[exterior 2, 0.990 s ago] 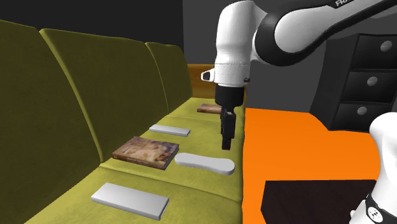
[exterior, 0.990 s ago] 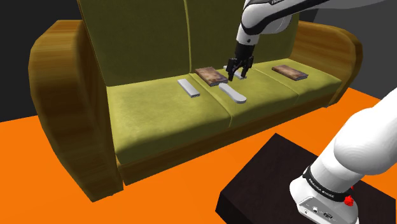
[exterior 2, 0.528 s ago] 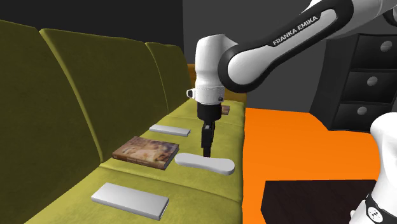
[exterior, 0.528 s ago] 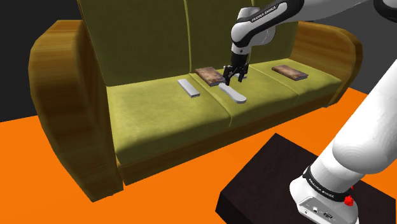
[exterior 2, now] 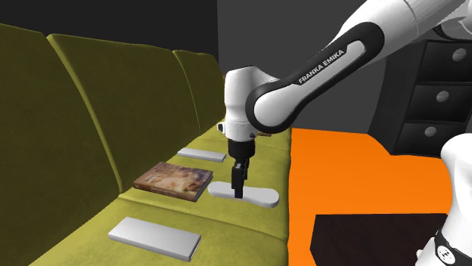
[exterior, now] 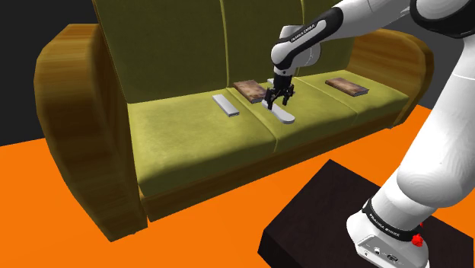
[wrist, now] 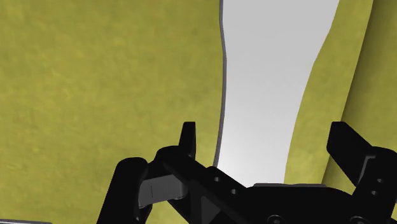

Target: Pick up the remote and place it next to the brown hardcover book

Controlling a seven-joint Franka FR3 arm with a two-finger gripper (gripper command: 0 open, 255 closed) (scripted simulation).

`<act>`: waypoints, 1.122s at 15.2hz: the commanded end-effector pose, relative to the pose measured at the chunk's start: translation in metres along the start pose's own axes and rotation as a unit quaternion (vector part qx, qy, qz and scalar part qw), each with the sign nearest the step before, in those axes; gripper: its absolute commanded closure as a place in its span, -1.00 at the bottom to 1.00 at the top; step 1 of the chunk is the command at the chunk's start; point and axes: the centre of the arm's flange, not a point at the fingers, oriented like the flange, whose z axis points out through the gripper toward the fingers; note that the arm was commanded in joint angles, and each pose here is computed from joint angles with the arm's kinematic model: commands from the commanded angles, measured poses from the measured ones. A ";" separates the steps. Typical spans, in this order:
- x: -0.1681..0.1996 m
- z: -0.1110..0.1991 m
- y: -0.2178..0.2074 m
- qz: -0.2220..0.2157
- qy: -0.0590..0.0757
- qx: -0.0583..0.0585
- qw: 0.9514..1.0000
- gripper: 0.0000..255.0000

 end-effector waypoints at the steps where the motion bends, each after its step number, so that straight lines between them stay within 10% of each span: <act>1: -0.001 0.010 0.001 0.000 0.000 0.000 1.000 -1.00; 9: -0.001 0.013 0.001 0.000 0.000 0.000 1.000 -1.00; 10: -0.001 0.013 0.001 0.000 0.000 0.000 1.000 1.00; 17: -0.001 0.013 0.001 0.000 0.000 0.000 1.000 1.00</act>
